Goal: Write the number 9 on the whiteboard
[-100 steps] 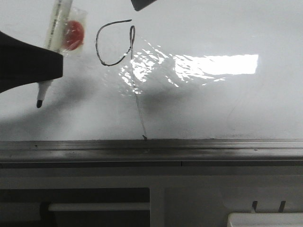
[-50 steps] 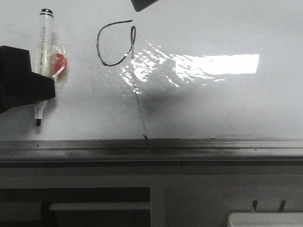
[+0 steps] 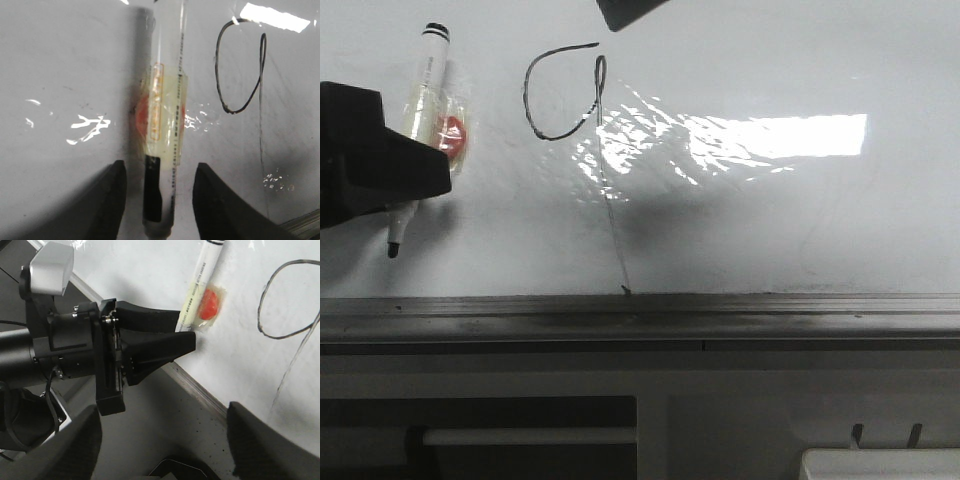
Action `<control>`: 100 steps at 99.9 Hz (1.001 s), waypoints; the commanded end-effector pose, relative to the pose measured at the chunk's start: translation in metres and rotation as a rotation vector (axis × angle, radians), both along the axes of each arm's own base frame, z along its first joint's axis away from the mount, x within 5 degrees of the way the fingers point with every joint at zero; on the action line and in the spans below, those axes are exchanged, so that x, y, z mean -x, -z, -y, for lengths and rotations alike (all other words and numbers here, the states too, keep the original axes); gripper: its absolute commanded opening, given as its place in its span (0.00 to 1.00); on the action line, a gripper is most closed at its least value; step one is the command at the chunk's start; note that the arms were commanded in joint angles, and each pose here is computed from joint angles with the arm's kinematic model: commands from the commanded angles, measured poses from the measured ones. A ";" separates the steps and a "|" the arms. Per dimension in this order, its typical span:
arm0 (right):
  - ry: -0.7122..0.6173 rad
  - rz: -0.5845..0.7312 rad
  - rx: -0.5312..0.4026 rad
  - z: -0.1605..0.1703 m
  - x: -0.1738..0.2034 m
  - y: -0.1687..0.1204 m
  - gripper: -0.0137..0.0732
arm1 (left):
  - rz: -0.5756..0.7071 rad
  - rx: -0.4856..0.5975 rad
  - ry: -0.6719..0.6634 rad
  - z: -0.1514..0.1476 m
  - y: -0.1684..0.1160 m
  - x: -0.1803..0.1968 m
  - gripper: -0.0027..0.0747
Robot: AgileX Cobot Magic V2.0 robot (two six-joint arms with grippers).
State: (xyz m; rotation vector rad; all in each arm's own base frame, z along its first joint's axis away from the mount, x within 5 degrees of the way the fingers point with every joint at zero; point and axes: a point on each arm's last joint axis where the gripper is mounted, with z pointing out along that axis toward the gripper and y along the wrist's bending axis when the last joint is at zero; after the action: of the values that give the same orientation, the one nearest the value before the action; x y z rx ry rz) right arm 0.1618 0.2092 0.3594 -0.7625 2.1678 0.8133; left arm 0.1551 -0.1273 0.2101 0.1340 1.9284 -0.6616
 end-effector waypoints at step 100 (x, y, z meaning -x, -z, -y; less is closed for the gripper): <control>0.086 0.840 -0.341 0.137 0.100 0.056 0.08 | 0.595 0.095 0.214 -0.085 -0.061 0.110 0.01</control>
State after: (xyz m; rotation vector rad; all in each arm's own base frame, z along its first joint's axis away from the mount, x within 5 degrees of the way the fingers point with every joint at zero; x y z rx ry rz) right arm 0.0712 0.0821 0.3006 -0.6803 1.4057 0.6445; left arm 0.0521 -0.0501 0.2666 0.4468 1.4129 -0.7559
